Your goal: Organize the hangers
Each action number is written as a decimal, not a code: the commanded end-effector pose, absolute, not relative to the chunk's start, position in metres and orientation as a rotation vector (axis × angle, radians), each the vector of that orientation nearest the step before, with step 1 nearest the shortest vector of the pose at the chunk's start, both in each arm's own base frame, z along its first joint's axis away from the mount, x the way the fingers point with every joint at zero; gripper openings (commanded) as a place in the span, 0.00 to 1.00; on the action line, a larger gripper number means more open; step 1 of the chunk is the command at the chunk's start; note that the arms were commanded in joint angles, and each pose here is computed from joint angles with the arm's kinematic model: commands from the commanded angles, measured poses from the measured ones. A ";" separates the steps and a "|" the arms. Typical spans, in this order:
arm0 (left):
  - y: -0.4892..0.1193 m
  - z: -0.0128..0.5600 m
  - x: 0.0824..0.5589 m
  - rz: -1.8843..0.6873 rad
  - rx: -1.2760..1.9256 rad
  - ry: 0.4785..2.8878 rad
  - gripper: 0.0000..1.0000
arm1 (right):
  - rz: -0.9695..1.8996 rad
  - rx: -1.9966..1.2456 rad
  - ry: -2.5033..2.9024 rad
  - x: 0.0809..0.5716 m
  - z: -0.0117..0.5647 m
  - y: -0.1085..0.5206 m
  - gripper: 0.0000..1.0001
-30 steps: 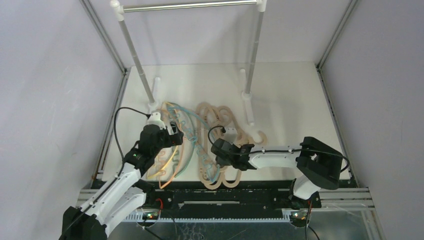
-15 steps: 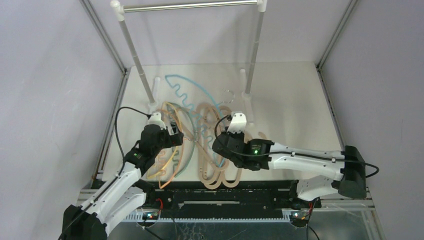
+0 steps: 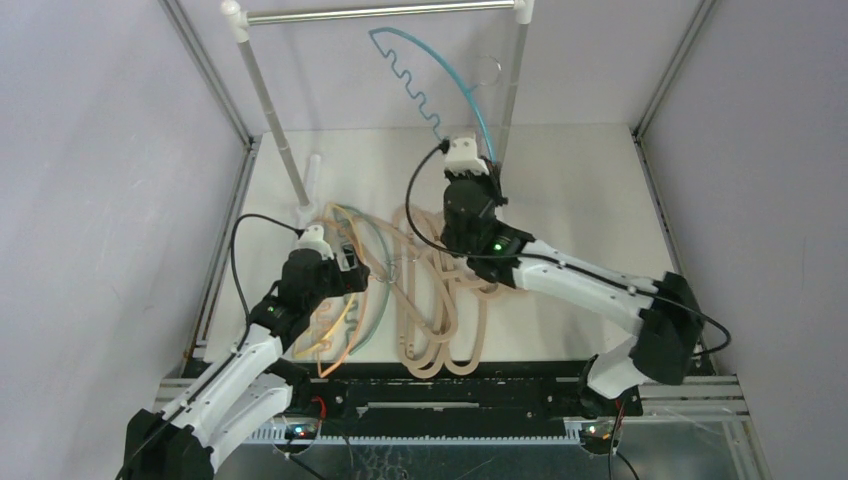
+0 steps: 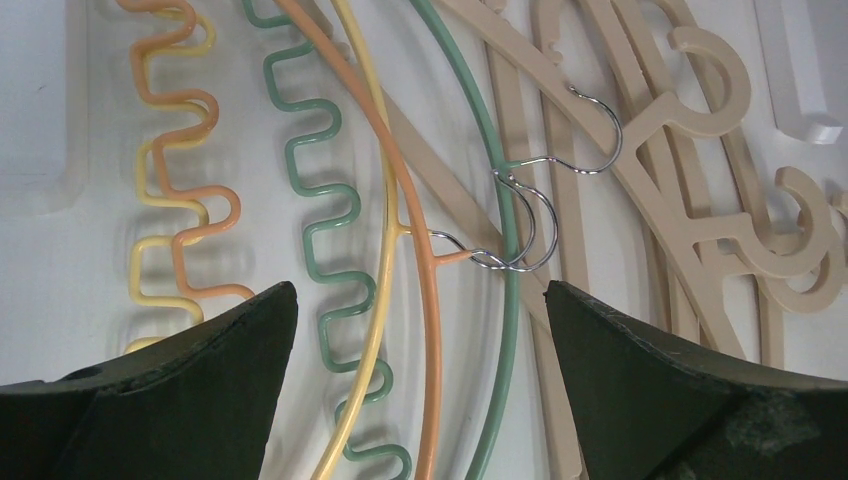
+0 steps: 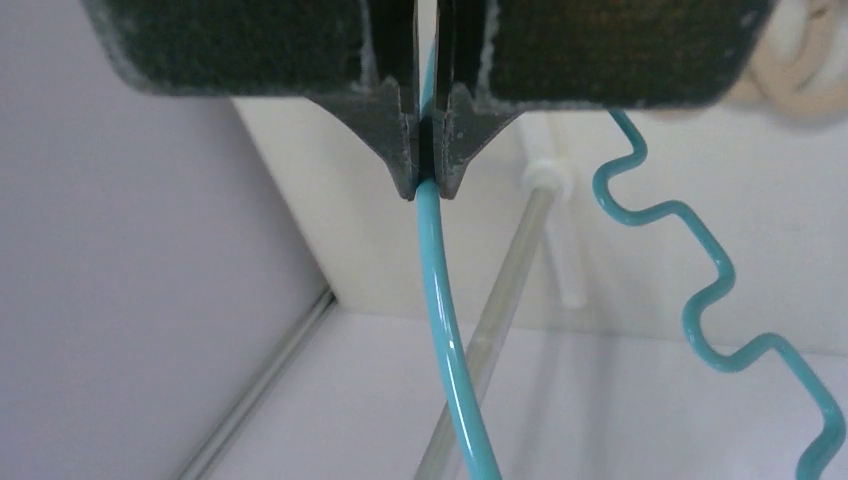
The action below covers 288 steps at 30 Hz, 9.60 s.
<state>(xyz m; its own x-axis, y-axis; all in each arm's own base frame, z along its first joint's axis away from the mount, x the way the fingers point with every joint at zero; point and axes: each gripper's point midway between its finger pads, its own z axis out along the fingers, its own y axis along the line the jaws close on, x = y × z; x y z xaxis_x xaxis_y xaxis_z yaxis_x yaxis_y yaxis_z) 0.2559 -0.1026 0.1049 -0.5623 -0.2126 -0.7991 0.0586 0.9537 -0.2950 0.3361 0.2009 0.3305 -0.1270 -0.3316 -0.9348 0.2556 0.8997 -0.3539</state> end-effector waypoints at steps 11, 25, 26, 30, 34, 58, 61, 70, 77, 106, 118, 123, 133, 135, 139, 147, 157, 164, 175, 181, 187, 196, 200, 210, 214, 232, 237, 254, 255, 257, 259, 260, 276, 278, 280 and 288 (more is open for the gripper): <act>-0.120 0.131 0.269 -0.433 -0.088 2.069 0.99 | -0.805 0.021 1.328 0.373 0.436 0.197 0.00; -0.123 0.140 0.267 -0.454 -0.077 2.052 0.99 | -0.778 0.040 1.340 0.413 0.443 0.201 0.00; -0.123 0.141 0.266 -0.456 -0.078 2.050 0.99 | -0.788 0.035 1.342 0.416 0.441 0.202 0.00; -0.124 0.143 0.263 -0.468 -0.076 2.045 0.99 | -0.822 0.024 1.350 0.429 0.432 0.206 0.00; -0.123 0.143 0.260 -0.468 -0.078 2.037 0.99 | -0.850 0.003 1.360 0.439 0.419 0.211 0.00; -0.119 0.133 0.269 -0.398 -0.084 2.079 1.00 | -0.740 0.003 1.406 0.378 0.387 0.198 1.00; -0.115 0.130 0.270 -0.361 -0.090 2.087 0.99 | -0.648 -0.052 1.447 0.353 0.377 0.206 1.00; -0.095 0.121 0.275 -0.209 -0.135 2.133 0.99 | -0.009 -0.222 1.727 0.269 0.333 0.218 1.00; -0.092 0.116 0.274 -0.189 -0.151 2.143 1.00 | 0.234 -0.359 1.932 0.216 0.266 0.229 0.95; -0.138 0.033 0.221 -0.220 -0.100 2.288 0.60 | 0.286 -0.271 2.101 0.217 0.182 0.236 0.93; -0.142 0.025 0.222 -0.206 -0.085 2.294 0.39 | 0.282 -0.234 2.108 0.216 0.178 0.219 0.93; -0.145 0.034 0.223 -0.230 -0.087 2.280 0.07 | 0.274 -0.213 2.101 0.216 0.179 0.212 0.93; -0.158 0.123 0.224 -0.356 0.012 2.179 0.00 | 0.260 -0.173 2.088 0.218 0.180 0.199 0.93; -0.162 0.152 0.221 -0.415 0.028 2.138 0.00 | 0.251 -0.163 2.080 0.218 0.182 0.196 0.93; -0.173 0.223 0.222 -0.555 0.054 1.997 0.00 | 0.255 -0.139 2.056 0.220 0.190 0.190 0.92; -0.192 0.377 0.247 -0.673 0.075 1.670 0.00 | 0.269 -0.091 1.999 0.220 0.214 0.171 0.92; -0.220 0.486 0.319 -0.844 0.064 1.462 0.00 | 0.209 -0.043 1.956 0.216 0.231 0.140 0.92; -0.207 0.521 0.358 -0.865 0.014 1.352 0.00 | 0.200 0.004 1.946 0.218 0.235 0.127 0.92; -0.192 0.555 0.400 -1.060 -0.057 1.225 0.00 | 0.224 0.017 1.975 0.223 0.228 0.134 0.92; -0.197 0.545 0.419 -1.185 -0.107 1.208 0.00 | 0.237 0.019 1.992 0.223 0.223 0.137 0.92; -0.203 0.524 0.441 -1.263 -0.173 1.240 0.00 | 0.230 0.017 2.001 0.222 0.220 0.136 0.92; -0.183 0.447 0.451 -1.086 -0.332 1.424 0.18 | 0.246 0.022 2.004 0.221 0.218 0.137 0.92; -0.175 0.432 0.451 -1.017 -0.357 1.465 0.36 | 0.256 0.019 2.016 0.220 0.216 0.138 0.93; -0.158 0.437 0.419 -0.823 -0.169 1.442 1.00 | 0.216 0.023 2.021 0.220 0.212 0.132 1.00; -0.147 0.401 0.378 -0.754 -0.131 1.451 0.99 | 0.218 0.006 2.024 0.222 0.209 0.136 1.00; -0.132 0.127 0.275 -0.270 -0.213 2.001 0.98 | 0.290 -0.067 2.092 0.223 0.186 0.169 1.00; -0.138 0.092 0.264 -0.208 -0.194 2.080 0.86 | 0.270 -0.059 2.088 0.221 0.187 0.163 1.00; -0.096 0.046 0.223 -0.104 -0.314 2.112 0.59 | 0.298 -0.072 2.102 0.217 0.175 0.165 1.00; -0.095 0.047 0.223 -0.105 -0.322 2.108 0.59 | 0.300 -0.076 2.103 0.217 0.175 0.166 1.00; -0.094 0.045 0.223 -0.094 -0.328 2.111 0.59 | 0.300 -0.081 2.105 0.217 0.174 0.167 1.00; -0.093 0.043 0.222 -0.085 -0.332 2.123 0.58 | 0.304 -0.083 2.105 0.217 0.174 0.167 1.00; -0.093 0.041 0.221 -0.077 -0.334 2.133 0.57 | 0.305 -0.082 2.105 0.217 0.174 0.167 1.00; -0.093 0.027 0.221 -0.024 -0.357 2.180 0.06 | 0.297 -0.089 2.102 0.217 0.173 0.165 1.00; -0.094 0.024 0.220 -0.016 -0.349 2.192 0.02 | 0.303 -0.088 2.100 0.217 0.174 0.166 0.99; -0.094 0.019 0.220 -0.015 -0.345 2.203 0.00 | 0.305 -0.086 2.101 0.216 0.173 0.165 0.99; -0.117 0.059 0.233 -0.132 -0.260 2.157 0.00 | 0.313 -0.069 2.090 0.215 0.172 0.162 0.99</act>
